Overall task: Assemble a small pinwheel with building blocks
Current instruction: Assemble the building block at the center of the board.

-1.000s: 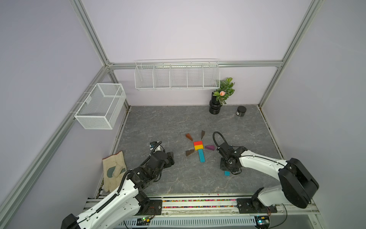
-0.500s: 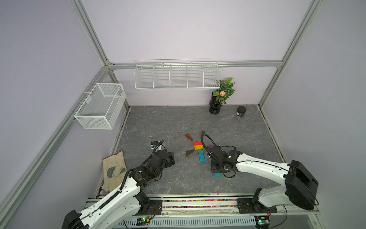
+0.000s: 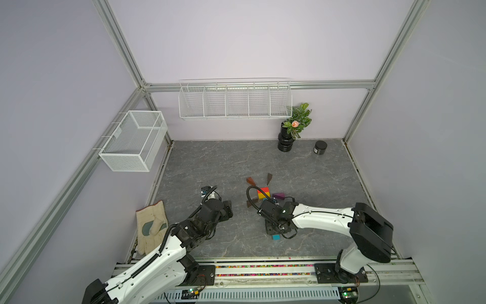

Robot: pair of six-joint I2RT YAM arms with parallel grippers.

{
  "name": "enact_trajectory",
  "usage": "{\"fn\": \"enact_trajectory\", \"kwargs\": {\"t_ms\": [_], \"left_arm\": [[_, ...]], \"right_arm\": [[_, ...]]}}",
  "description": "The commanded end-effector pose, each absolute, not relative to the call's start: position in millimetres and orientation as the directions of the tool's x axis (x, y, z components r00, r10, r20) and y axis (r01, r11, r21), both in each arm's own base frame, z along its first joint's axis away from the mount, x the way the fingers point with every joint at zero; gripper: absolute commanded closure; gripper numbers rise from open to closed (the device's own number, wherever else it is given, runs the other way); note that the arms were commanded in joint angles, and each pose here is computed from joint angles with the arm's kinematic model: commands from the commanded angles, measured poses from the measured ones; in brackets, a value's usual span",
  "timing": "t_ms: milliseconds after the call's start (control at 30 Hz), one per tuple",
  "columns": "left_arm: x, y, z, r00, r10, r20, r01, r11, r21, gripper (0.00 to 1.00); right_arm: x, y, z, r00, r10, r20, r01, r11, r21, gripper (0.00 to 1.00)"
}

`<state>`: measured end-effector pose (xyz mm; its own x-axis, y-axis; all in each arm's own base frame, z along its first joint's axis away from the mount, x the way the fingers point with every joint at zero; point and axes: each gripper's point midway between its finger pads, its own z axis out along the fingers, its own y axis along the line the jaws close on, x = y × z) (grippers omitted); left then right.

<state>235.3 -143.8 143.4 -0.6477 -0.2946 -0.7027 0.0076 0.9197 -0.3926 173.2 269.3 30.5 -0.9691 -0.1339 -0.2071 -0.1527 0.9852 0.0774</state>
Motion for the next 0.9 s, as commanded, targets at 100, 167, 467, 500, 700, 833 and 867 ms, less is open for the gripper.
{"fn": "enact_trajectory", "kwargs": {"t_ms": [100,167,467,500,700,833,867], "left_arm": [[239.3,-142.6,156.3,-0.623,-0.305,-0.721,0.010,0.918,-0.397,0.22],[239.5,-142.6,157.2,-0.622,-0.303,-0.722,0.011,0.919,-0.395,0.22],[237.2,-142.1,151.2,-0.633,-0.300,-0.713,0.008,0.919,-0.394,0.22],[236.9,-141.8,149.5,-0.636,-0.300,-0.711,0.005,0.920,-0.393,0.22],[237.4,-141.4,148.7,-0.633,-0.297,-0.714,0.006,0.921,-0.389,0.22],[237.4,-141.6,149.1,-0.633,-0.296,-0.715,0.008,0.921,-0.389,0.22],[237.9,-141.5,149.0,-0.632,-0.297,-0.716,0.006,0.922,-0.388,0.22]], "right_arm": [[182.2,275.4,32.4,-0.971,-0.128,-0.202,-0.145,0.987,0.071,0.51],[184.8,275.1,32.6,-0.972,-0.125,-0.201,-0.141,0.987,0.070,0.51],[185.5,269.2,26.1,-0.975,-0.127,-0.182,-0.136,0.990,0.039,0.60],[185.8,269.4,25.3,-0.976,-0.126,-0.180,-0.136,0.990,0.040,0.61],[188.2,268.8,21.4,-0.978,-0.122,-0.171,-0.130,0.991,0.037,0.65],[192.7,267.0,22.1,-0.978,-0.110,-0.178,-0.118,0.992,0.038,0.66],[194.5,267.5,22.7,-0.978,-0.106,-0.182,-0.115,0.992,0.041,0.67]]}}
